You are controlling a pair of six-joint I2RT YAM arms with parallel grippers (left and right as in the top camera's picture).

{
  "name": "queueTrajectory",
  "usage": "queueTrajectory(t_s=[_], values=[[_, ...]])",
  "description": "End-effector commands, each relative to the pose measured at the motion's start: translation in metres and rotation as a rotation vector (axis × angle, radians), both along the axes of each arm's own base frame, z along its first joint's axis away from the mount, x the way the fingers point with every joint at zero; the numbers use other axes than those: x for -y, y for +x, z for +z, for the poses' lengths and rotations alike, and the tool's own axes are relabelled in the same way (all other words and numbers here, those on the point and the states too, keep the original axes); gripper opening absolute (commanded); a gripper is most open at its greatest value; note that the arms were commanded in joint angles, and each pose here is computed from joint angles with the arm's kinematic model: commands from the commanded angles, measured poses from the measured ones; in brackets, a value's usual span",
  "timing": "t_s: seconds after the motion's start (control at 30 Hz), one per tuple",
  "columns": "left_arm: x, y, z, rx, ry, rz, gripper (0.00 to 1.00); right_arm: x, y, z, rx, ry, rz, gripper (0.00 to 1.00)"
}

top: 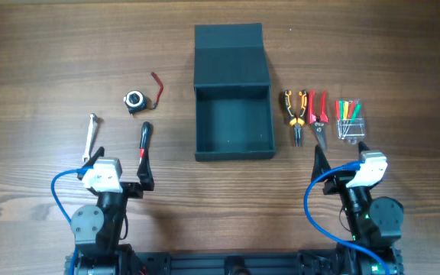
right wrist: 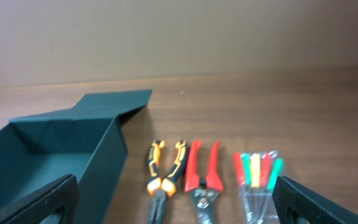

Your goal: Pack container

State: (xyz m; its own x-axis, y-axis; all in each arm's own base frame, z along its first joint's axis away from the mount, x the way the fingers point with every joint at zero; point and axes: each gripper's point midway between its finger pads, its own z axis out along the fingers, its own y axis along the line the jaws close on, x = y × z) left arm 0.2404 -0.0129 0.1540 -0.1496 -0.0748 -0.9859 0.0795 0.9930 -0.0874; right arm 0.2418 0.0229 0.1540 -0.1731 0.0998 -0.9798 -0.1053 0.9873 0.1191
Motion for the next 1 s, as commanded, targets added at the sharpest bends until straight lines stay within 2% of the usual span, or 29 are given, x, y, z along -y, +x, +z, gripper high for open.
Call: queueTrajectory(t_s=[0.0,0.07,0.13,0.23,0.33,0.5,0.63,0.73,0.87,0.93,0.97], values=[[0.012,-0.001,0.001,-0.007,-0.141,-0.051,1.0,-0.009,0.001,-0.012,-0.085,0.167,0.024,1.0],[0.011,-0.001,0.002,-0.018,-0.246,-0.028,1.0,-0.009,0.004,-0.017,-0.133,0.34,-0.013,1.0],[0.005,0.0,0.002,-0.02,-0.299,0.015,1.0,-0.009,0.006,-0.018,-0.154,0.365,-0.023,1.0],[-0.006,0.001,0.002,-0.015,-0.372,0.088,1.0,-0.008,0.011,-0.01,-0.179,0.31,-0.024,1.0],[-0.011,0.001,0.01,0.004,-0.371,0.115,1.0,-0.008,0.021,0.008,-0.221,0.285,-0.025,1.0],[-0.024,0.004,0.043,0.007,-0.361,0.19,1.0,-0.004,0.06,0.053,-0.359,0.135,-0.031,1.0],[-0.026,0.025,0.069,-0.125,-0.344,0.22,1.0,0.006,0.103,0.067,-0.545,0.135,-0.033,1.0],[-0.027,0.052,0.093,-0.258,-0.217,0.212,1.0,0.018,0.126,0.078,-0.65,0.193,-0.033,1.0],[-0.029,0.095,0.107,-0.463,-0.111,0.199,1.0,0.036,0.141,0.087,-0.656,0.19,-0.065,1.0],[-0.031,0.111,0.099,-0.54,-0.116,0.2,1.0,0.043,0.142,0.086,-0.644,0.098,-0.045,1.0],[-0.033,0.121,0.09,-0.587,-0.125,0.199,1.0,0.054,0.139,0.081,-0.664,0.055,-0.1,0.99]])
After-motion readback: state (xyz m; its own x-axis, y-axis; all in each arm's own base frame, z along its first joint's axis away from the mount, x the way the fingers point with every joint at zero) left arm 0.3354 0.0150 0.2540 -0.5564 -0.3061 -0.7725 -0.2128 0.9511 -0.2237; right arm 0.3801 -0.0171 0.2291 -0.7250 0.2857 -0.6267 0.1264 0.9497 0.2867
